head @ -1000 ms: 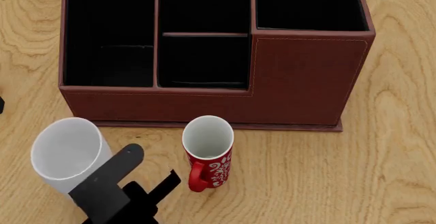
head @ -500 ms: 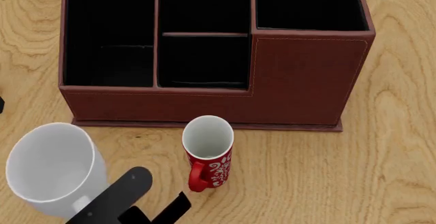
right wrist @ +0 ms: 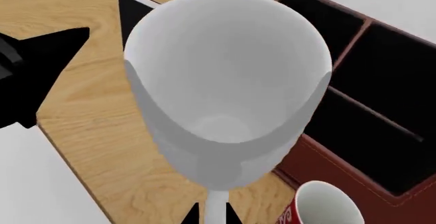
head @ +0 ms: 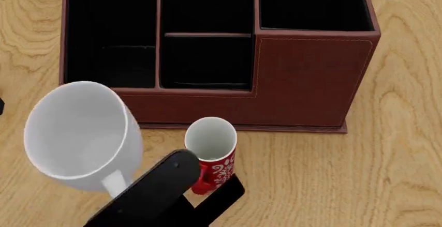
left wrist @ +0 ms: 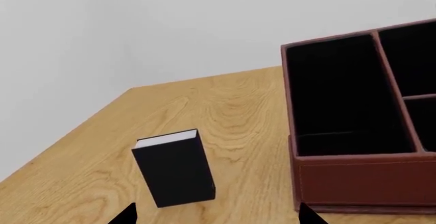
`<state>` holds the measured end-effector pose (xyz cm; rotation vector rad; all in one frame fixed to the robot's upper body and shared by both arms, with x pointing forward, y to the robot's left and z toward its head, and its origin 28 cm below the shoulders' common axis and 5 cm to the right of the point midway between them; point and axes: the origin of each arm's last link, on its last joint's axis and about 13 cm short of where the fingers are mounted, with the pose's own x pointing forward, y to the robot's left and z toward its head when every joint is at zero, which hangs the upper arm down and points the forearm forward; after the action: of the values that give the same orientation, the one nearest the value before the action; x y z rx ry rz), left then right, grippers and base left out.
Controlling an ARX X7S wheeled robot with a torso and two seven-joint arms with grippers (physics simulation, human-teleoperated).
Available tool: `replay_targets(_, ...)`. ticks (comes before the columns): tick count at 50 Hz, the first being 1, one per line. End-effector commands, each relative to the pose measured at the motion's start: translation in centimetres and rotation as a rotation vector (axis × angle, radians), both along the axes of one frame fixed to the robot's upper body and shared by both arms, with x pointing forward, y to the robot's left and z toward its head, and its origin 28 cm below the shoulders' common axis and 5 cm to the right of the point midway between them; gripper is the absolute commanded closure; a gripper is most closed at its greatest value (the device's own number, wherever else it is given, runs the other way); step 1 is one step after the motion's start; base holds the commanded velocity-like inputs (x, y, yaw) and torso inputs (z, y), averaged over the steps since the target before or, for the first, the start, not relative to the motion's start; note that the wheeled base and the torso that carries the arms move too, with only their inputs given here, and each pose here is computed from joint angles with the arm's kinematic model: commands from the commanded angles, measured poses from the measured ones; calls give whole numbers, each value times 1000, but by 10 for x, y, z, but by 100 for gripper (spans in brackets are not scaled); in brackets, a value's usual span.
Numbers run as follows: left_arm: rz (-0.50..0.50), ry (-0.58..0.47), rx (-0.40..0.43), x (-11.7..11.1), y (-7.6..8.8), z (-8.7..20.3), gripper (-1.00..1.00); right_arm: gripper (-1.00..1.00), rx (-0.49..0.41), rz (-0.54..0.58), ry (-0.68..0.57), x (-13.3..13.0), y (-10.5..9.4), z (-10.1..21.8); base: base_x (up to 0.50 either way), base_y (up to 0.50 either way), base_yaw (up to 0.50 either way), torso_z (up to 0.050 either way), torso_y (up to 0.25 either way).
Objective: Pick up the white mug and place it to the right of the caddy.
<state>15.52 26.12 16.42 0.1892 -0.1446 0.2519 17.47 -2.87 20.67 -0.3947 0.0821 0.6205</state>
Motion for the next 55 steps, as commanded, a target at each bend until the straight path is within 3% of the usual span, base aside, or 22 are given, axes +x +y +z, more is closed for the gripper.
replay_targets(1, -5, -4, 3, -1, -2, 2, -100, 100, -14, -97, -112, -3, -24, 25, 0, 0, 0, 0, 0)
replay_targets(12, -8, -8, 5, -2, -2, 3, -100, 100, 36, -183, -114, 5, -49, 43, 0, 0, 0, 0, 0)
replay_targets(30, -18, -11, 4, 1, -4, 5, -100, 100, 130, -424, -71, 36, -100, 55, 0, 0, 0, 0, 1)
replay_targets(35, -21, -10, 6, 3, -5, 5, -100, 100, 154, -578, -37, 44, -117, 60, 0, 0, 0, 0, 0)
replay_targets(55, -45, -13, 10, 7, -9, 9, -100, 100, 122, -784, -100, 29, -160, 94, 0, 0, 0, 0, 1)
